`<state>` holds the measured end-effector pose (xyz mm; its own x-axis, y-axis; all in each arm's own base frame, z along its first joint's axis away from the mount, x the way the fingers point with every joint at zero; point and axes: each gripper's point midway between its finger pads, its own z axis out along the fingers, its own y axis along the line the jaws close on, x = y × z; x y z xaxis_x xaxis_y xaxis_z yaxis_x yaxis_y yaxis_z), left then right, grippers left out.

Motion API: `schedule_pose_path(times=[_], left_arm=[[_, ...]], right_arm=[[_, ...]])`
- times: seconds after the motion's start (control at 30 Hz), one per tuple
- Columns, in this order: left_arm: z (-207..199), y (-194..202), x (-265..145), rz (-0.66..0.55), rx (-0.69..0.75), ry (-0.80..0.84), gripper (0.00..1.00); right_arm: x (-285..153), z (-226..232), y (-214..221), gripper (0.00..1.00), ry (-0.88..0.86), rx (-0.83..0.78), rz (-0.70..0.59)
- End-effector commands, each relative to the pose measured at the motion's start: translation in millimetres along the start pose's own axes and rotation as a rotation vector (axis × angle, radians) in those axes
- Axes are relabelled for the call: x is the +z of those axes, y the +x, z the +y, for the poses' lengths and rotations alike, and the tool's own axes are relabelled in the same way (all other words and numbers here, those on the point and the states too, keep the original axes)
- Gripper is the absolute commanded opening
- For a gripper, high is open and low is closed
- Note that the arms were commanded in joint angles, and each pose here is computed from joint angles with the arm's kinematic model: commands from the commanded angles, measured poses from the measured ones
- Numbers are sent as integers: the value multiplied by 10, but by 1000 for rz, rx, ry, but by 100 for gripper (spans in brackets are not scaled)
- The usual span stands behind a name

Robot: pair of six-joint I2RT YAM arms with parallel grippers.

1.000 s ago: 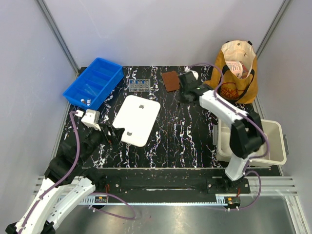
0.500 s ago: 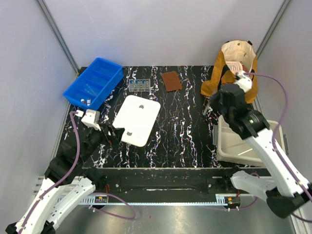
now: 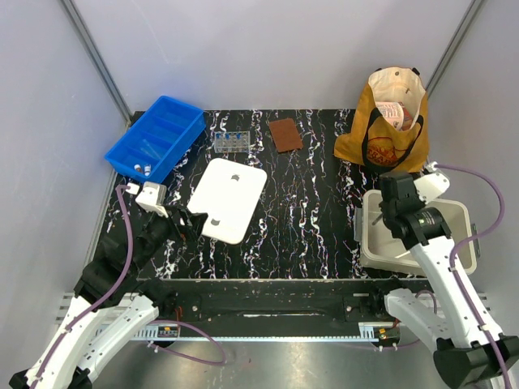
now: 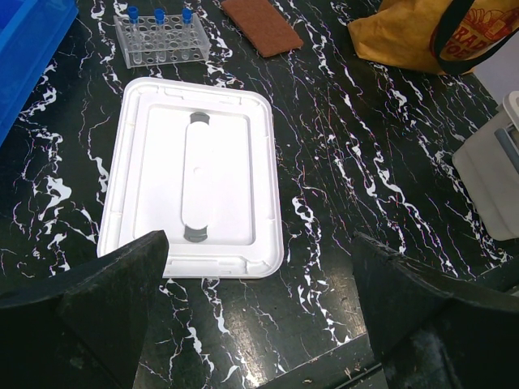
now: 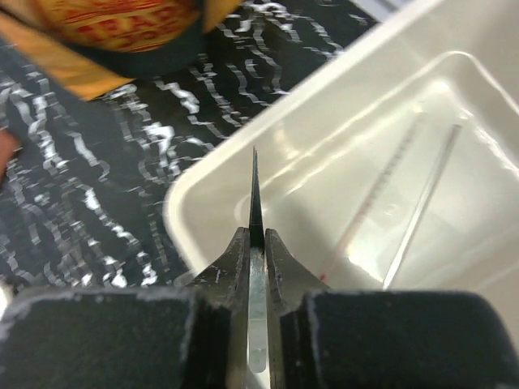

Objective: Organize the chemistry lab equipment

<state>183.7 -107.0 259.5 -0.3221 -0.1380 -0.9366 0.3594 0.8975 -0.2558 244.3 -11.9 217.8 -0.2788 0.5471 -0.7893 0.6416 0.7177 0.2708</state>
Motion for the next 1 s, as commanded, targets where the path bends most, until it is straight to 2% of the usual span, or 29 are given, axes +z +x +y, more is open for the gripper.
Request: schedule_pose_path(times=[0.0,0.2,0.4,0.83,0.97], left_arm=[[-82,-147,-4,-61,-13,38,99],[-82,-144,-1,-61,-15,38,99],[-81,-142,2,-60,-13,37,99],[-87,-133,11,-51,-11,39,99],[-77,-136,5,-58,-13,35,99]], right_arm=[[103,-346,-67,9,119,46,-39],[399,-597,246,8,228,60,17],[524,-850,400,10,309,115,5],[732,-857,567,17,300,231,21],[734,-860,551,24,299,216,14]])
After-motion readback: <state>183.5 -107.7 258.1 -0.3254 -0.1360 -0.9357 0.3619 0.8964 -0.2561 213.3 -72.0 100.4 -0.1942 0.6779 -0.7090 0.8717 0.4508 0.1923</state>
